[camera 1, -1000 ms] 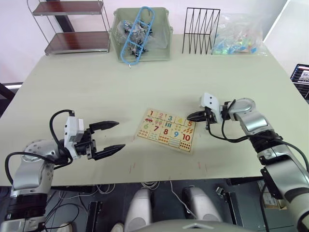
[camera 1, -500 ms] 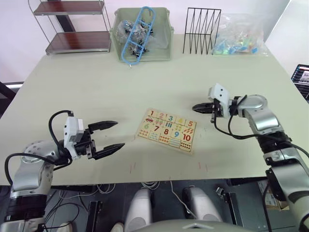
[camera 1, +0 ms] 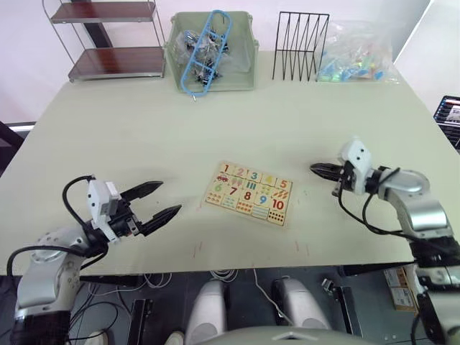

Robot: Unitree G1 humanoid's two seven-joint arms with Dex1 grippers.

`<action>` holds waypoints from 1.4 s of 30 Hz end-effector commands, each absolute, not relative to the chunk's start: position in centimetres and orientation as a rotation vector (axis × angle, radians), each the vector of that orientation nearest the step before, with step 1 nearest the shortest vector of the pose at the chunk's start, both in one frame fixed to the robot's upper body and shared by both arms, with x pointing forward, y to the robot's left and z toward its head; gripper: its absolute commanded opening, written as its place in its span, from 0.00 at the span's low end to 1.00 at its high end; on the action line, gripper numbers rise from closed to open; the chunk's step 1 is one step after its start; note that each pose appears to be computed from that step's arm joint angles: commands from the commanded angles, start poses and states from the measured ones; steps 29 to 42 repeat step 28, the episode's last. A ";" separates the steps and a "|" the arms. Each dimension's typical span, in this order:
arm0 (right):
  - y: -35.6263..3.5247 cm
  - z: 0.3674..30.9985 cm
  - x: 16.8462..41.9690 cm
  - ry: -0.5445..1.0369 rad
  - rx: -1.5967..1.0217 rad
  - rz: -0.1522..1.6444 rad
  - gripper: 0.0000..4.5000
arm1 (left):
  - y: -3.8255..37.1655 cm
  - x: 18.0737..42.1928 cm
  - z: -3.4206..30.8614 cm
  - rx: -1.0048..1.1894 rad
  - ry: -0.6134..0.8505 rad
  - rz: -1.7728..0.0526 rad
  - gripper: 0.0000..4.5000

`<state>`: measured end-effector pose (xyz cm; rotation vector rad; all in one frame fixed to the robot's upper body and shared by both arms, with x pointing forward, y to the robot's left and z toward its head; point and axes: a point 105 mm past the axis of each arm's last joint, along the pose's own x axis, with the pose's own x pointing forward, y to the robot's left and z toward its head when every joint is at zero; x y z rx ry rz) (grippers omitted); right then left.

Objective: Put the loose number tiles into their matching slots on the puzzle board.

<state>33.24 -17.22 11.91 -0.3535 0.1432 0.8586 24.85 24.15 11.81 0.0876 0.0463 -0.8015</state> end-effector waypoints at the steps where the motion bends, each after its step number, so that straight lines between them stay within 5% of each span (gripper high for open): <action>1: -18.7 13.6 32.4 0.066 -0.340 0.784 0.13 | 24.8 24.7 12.8 0.104 0.011 -0.731 1.00; 3: -19.5 13.4 31.3 0.057 -0.297 0.750 0.28 | 25.4 24.5 12.5 0.098 0.033 -0.679 1.00; 8: -21.7 12.5 28.8 0.061 -0.221 0.670 0.85 | 26.7 24.3 11.6 0.121 0.090 -0.546 1.00; 10: -22.4 12.1 28.0 0.063 -0.222 0.639 0.99 | 26.8 24.2 11.6 0.117 0.094 -0.516 1.00; 23: -24.1 11.0 24.7 0.025 -0.126 0.482 0.99 | 28.9 24.0 9.6 0.193 0.177 -0.333 1.00; 42: -23.9 10.6 24.4 0.031 -0.123 0.476 0.99 | 28.5 24.2 9.7 0.195 0.162 -0.367 1.00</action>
